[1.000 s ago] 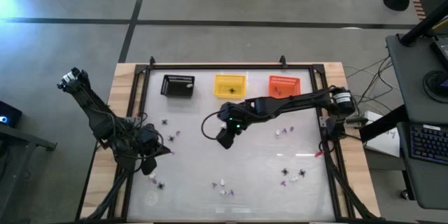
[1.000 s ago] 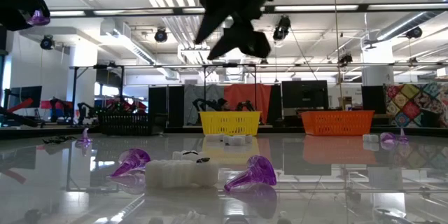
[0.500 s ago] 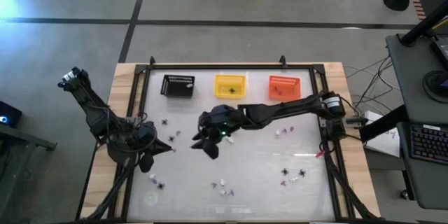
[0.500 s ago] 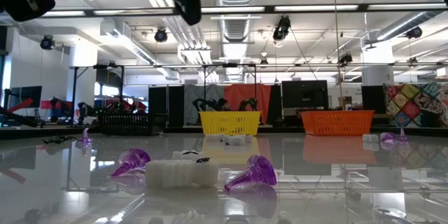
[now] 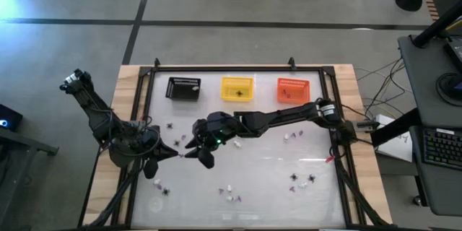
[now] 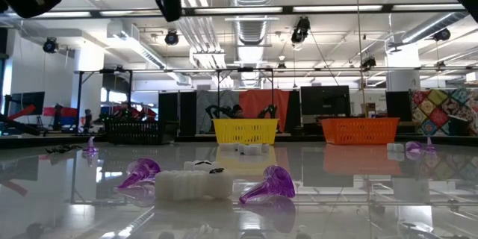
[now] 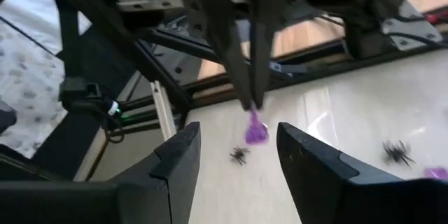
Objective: Sort Halloween decoration
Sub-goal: Put the purple witch hat toy into the orange basket
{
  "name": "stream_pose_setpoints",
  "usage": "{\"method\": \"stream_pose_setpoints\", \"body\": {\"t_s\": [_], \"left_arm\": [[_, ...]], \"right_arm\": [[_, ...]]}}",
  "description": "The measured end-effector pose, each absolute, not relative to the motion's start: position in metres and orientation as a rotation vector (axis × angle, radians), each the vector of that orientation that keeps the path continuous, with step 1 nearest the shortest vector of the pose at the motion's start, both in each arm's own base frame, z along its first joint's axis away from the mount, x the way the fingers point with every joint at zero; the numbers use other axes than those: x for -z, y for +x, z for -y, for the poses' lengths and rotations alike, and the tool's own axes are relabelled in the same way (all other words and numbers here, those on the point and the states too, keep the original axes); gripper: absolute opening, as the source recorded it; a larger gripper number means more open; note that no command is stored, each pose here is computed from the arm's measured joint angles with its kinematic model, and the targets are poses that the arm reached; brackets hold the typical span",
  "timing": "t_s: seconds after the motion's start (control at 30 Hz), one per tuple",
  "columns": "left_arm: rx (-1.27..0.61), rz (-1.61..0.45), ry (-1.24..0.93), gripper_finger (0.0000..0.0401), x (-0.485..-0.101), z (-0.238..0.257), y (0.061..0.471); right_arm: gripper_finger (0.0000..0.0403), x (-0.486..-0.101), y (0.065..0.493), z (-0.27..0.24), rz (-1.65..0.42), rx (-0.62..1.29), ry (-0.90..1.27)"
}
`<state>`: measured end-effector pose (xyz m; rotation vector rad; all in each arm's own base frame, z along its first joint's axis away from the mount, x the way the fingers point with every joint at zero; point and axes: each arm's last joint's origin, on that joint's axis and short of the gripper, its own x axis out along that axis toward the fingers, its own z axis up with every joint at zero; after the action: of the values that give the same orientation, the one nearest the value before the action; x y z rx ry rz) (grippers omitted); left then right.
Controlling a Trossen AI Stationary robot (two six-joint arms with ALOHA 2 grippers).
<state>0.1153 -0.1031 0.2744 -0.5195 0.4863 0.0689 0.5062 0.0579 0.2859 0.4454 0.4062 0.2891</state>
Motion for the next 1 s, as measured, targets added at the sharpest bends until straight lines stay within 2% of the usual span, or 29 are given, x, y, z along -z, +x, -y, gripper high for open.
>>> {"method": "stream_pose_setpoints", "body": {"t_s": [0.3,1.0], "left_arm": [[-0.058,-0.466,-0.517,0.0000,-0.276,0.104,0.116],[-0.001,-0.391,-0.497,0.0000,-0.285,0.108,0.120]], "right_arm": [[0.0180,-0.285,0.525,-0.071,-0.424,-0.314,0.408],[0.0180,-0.285,0.526,-0.070,-0.416,-0.277,0.407]]}}
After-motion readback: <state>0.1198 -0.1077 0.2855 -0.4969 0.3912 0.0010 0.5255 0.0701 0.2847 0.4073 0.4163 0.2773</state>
